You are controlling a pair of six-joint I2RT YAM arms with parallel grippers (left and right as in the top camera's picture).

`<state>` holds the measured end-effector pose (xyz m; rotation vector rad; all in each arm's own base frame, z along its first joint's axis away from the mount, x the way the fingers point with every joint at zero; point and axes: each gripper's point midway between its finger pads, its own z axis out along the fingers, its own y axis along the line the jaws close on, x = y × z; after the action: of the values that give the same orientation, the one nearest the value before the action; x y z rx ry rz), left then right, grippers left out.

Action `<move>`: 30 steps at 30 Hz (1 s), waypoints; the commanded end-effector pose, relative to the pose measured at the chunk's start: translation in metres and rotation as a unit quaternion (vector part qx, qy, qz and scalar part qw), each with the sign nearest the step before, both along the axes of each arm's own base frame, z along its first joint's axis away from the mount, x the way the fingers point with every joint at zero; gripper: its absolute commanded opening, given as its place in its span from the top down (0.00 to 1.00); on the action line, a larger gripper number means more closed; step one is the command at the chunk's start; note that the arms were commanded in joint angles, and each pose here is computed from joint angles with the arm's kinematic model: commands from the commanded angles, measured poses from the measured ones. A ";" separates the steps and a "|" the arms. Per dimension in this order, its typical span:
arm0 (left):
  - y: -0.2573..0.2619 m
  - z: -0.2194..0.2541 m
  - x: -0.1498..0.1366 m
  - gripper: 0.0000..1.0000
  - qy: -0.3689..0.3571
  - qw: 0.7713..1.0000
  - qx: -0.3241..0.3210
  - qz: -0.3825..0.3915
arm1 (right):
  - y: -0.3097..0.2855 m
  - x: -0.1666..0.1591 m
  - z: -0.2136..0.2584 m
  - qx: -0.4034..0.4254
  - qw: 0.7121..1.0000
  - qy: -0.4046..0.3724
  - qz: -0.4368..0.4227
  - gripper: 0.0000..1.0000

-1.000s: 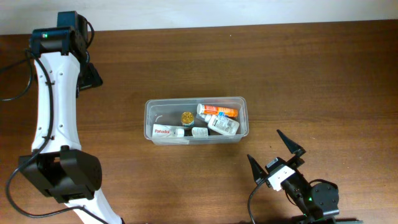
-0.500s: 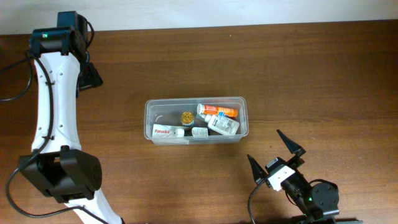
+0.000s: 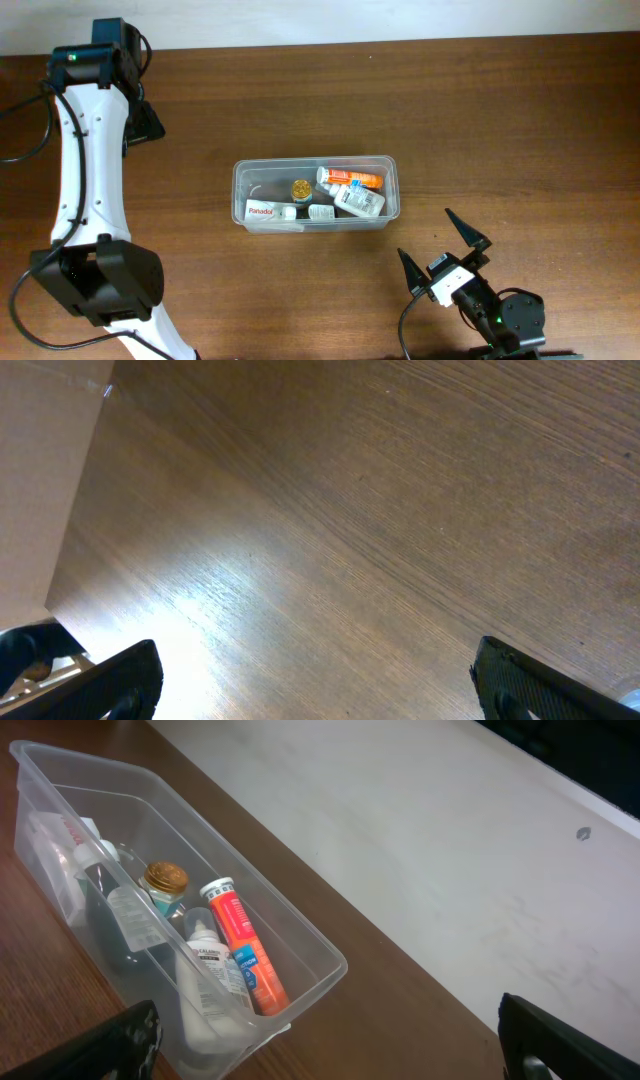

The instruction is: Pack container

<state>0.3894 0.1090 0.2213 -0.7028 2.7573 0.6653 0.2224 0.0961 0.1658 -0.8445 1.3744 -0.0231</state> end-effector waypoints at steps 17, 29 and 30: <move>-0.013 0.104 -0.043 0.01 -0.149 0.989 0.007 -0.011 | -0.004 0.001 -0.002 -0.002 1.000 0.000 -0.010 0.02; -0.025 0.265 -0.250 0.01 -0.471 0.882 0.021 -0.018 | -0.004 0.001 -0.002 -0.002 1.000 0.000 -0.010 0.02; -0.025 0.269 -0.264 0.01 -0.488 0.872 0.022 -0.018 | -0.004 0.001 -0.002 -0.002 1.000 0.000 -0.010 0.02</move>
<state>0.1516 0.0837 0.4859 -0.6972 1.8550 0.2536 0.2224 0.0961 0.1657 -0.8440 1.3751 -0.0230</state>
